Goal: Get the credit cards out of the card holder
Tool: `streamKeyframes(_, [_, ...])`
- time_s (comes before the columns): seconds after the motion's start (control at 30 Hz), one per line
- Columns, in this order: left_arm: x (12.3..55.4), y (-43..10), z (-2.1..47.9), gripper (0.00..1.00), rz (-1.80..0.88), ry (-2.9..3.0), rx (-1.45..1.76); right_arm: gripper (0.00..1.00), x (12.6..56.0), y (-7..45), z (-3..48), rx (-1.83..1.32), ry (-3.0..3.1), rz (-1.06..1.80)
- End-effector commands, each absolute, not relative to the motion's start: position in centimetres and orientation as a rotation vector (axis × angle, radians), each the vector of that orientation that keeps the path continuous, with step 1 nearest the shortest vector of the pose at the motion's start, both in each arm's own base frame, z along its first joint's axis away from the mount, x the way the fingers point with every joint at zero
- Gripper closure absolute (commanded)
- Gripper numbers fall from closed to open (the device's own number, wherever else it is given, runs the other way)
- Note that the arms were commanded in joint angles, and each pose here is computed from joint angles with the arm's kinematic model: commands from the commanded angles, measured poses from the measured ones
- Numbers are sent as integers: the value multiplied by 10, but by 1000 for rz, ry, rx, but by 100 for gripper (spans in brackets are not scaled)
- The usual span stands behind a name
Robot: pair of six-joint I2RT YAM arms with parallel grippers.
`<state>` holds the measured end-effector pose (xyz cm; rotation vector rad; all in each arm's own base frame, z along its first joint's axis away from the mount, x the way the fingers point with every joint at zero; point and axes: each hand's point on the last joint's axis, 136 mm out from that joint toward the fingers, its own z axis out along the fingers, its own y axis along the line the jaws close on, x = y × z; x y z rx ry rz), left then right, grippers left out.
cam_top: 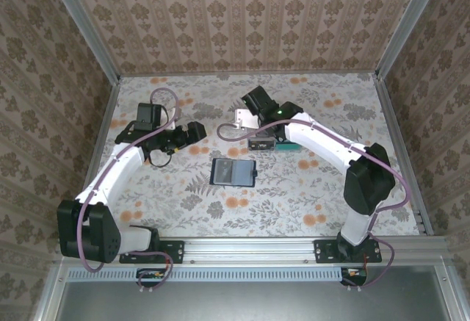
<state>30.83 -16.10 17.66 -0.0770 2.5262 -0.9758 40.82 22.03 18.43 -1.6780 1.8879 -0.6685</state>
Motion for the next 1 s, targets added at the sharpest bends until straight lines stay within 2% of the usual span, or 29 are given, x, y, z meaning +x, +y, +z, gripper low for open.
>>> streamKeyframes(0.0, [305, -157, 173, 0, -974, 2538, -92, 100, 409, 222, 168, -1701, 1926, -653])
streamKeyframes(0.37, [305, -154, 174, 0, -967, 2537, -96, 100, 434, 221, 164, -1637, 1936, -718])
streamKeyframes(0.97, [313, -154, 170, 0, -974, 2541, -108, 100, 436, 222, 172, -1654, 1905, -751])
